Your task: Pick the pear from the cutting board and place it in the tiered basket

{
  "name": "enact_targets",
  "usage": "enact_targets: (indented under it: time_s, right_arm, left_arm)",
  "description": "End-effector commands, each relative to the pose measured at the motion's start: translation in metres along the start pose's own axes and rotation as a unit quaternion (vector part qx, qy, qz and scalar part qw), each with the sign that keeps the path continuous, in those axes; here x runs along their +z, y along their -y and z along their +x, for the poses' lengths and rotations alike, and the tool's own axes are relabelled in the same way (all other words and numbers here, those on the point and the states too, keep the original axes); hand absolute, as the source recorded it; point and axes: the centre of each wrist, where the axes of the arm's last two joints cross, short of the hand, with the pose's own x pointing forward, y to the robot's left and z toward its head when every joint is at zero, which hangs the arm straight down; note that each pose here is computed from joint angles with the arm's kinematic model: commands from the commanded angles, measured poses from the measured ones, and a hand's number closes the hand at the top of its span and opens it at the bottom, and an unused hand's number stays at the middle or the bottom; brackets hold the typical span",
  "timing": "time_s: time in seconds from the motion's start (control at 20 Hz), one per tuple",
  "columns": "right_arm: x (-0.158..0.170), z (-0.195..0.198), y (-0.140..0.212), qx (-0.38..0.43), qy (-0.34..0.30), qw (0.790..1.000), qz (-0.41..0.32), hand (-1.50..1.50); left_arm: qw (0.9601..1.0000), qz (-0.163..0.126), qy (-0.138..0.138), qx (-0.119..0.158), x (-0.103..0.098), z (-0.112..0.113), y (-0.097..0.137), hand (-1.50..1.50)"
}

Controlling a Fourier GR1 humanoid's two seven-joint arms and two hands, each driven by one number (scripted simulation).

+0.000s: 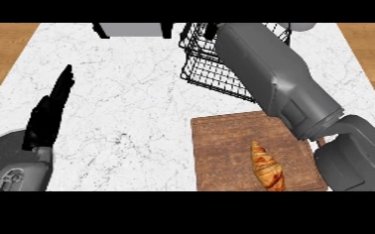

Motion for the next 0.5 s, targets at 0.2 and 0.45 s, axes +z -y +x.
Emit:
enact_targets:
  time_s: [0.2,0.45]
  right_arm:
    - [-0.012,-0.038,-0.023,-0.101,-0.011,0.994,-0.027,-1.5]
    - [-0.005,-0.019,-0.001,-0.168,0.005,0.981,-0.097,-1.5]
  left_arm:
    - [1.0,0.002,0.001,0.006,-0.003,0.012,0.0,0.0]
    - [1.0,0.007,-0.004,-0.003,-0.005,0.0,-0.015,0.0]
